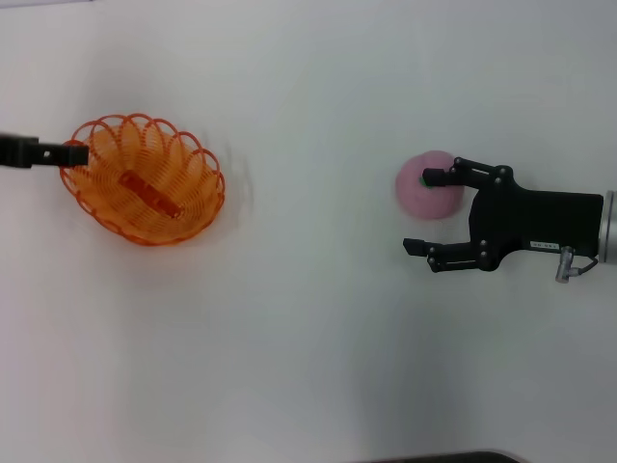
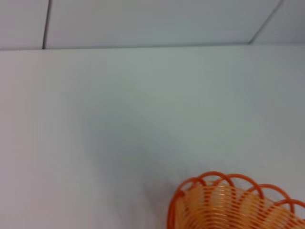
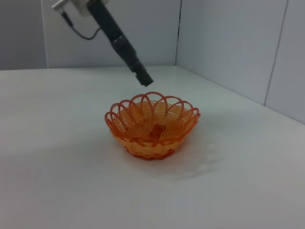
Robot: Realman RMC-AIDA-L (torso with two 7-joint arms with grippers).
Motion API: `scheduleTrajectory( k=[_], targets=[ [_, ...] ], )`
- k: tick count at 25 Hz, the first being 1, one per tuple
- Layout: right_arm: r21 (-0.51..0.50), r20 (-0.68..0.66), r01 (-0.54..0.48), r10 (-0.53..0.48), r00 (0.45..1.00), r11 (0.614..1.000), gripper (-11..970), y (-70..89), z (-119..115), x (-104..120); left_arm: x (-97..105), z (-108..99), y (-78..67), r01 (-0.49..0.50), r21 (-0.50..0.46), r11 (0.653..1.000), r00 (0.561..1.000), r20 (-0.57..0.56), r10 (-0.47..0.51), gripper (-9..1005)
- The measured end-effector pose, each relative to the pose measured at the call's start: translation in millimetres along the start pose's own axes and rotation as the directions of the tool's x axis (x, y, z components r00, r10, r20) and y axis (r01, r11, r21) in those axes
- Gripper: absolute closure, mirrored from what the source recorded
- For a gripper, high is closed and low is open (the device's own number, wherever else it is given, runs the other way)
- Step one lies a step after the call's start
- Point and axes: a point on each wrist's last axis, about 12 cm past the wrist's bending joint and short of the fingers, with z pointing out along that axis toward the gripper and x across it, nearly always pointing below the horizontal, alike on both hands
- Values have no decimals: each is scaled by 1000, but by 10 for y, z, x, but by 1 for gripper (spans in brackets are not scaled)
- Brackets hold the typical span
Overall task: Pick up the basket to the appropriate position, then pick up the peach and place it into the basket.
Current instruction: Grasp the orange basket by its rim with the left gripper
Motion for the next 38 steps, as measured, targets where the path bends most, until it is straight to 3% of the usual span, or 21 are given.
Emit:
scheduleTrajectory(
  k=[2, 7, 13, 21, 38],
  targets=[
    [-1, 0, 3, -3, 1000, 1000, 6, -4, 0, -5, -189, 65, -65, -63, -33, 997, 997, -53, 62, 175],
    [-3, 0, 6, -6, 1000, 1000, 5, -9, 3, -12, -424, 165, -162, -157, -66, 985, 980, -131, 148, 180],
    [-3, 0, 7, -7, 1000, 1000, 5, -10, 4, -13, -725, 329, -307, -314, -97, 945, 923, -265, 279, 186],
    [-3, 3, 6, -6, 1000, 1000, 6, -8, -3, -14, -837, 442, -395, -403, -116, 908, 878, -327, 349, 189],
    [-9, 8, 6, -5, 1000, 1000, 6, -2, 8, -24, -828, 594, -449, -474, -83, 877, 819, -407, 405, 182]
  ],
)
